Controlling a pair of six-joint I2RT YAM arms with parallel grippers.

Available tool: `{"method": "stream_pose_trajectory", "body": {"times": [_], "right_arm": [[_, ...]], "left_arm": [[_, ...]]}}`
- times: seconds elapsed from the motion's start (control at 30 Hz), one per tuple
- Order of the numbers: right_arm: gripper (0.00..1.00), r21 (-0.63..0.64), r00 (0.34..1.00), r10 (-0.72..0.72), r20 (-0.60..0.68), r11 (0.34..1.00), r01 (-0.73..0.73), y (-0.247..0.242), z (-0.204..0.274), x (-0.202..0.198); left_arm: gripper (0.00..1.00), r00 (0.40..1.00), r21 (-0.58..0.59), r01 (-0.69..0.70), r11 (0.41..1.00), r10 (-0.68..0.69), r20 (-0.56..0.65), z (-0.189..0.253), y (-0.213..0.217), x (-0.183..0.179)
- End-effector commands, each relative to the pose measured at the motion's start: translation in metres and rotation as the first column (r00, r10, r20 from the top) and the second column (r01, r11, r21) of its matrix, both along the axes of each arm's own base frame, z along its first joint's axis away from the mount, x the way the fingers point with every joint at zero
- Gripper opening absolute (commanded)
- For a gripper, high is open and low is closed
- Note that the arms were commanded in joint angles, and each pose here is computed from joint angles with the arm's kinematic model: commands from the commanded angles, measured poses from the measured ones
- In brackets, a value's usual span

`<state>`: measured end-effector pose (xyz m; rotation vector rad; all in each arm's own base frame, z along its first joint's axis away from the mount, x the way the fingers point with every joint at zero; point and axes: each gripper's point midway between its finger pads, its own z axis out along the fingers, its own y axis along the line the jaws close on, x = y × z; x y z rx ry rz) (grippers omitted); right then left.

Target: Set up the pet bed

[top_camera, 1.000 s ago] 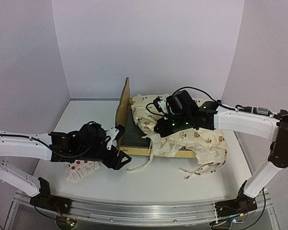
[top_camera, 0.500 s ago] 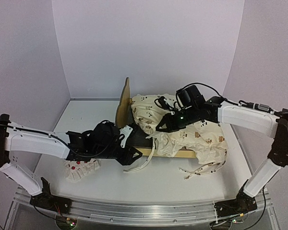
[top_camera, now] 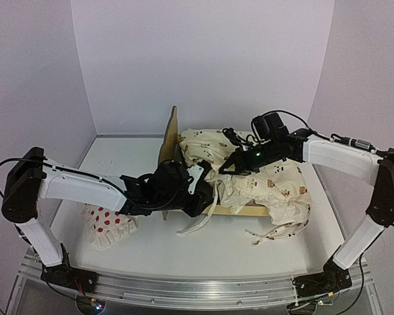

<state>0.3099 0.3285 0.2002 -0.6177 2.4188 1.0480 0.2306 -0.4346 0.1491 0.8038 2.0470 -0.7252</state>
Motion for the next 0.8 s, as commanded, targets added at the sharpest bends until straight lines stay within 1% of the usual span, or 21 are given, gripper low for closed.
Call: {"method": "stream_pose_trajectory", "body": {"times": [0.0, 0.2, 0.27, 0.3, 0.37, 0.4, 0.53, 0.67, 0.77], "right_arm": [[0.10, 0.054, 1.000, 0.013, -0.002, 0.998, -0.013, -0.002, 0.021, -0.003], [0.10, 0.057, 1.000, 0.011, -0.005, 0.998, -0.011, -0.004, 0.021, -0.003], [0.10, 0.060, 1.000, 0.013, -0.008, 0.998, -0.013, -0.004, 0.021, -0.004], [0.10, 0.061, 1.000, 0.013, -0.009, 0.998, -0.013, -0.005, 0.021, -0.004], [0.10, 0.062, 1.000, 0.011, -0.006, 0.998, -0.010, -0.006, 0.022, -0.004], [0.10, 0.062, 1.000, 0.008, -0.004, 0.998, -0.007, -0.008, 0.022, -0.003], [0.10, 0.066, 1.000, -0.021, 0.005, 0.998, 0.020, -0.015, 0.027, 0.002], [0.11, 0.072, 0.998, -0.064, 0.005, 0.995, 0.063, -0.024, 0.032, 0.011], [0.15, 0.074, 0.995, -0.095, -0.004, 0.993, 0.095, -0.030, 0.033, 0.019]], "left_arm": [[0.42, 0.996, -0.040, -0.008, 0.999, 0.011, 0.087, 0.022, -0.024, 0.017], [0.38, 0.996, -0.035, -0.003, 0.999, 0.006, 0.094, 0.016, -0.040, 0.025], [0.34, 0.995, -0.046, 0.002, 0.999, 0.002, 0.096, 0.017, -0.044, 0.026], [0.27, 0.995, -0.047, 0.001, 0.999, 0.004, 0.097, 0.016, -0.045, 0.027], [0.06, 0.995, -0.034, -0.016, 0.999, 0.020, 0.102, 0.013, -0.045, 0.030], [0.01, 0.994, -0.027, -0.024, 0.999, 0.027, 0.103, 0.012, -0.044, 0.032], [0.00, 0.995, 0.008, -0.042, 0.999, 0.042, 0.087, 0.009, -0.035, 0.030], [0.00, 0.996, 0.033, -0.071, 0.997, 0.069, 0.048, 0.011, -0.012, 0.020], [0.00, 0.997, 0.056, -0.072, 0.996, 0.072, 0.005, 0.009, 0.002, 0.006]]}}
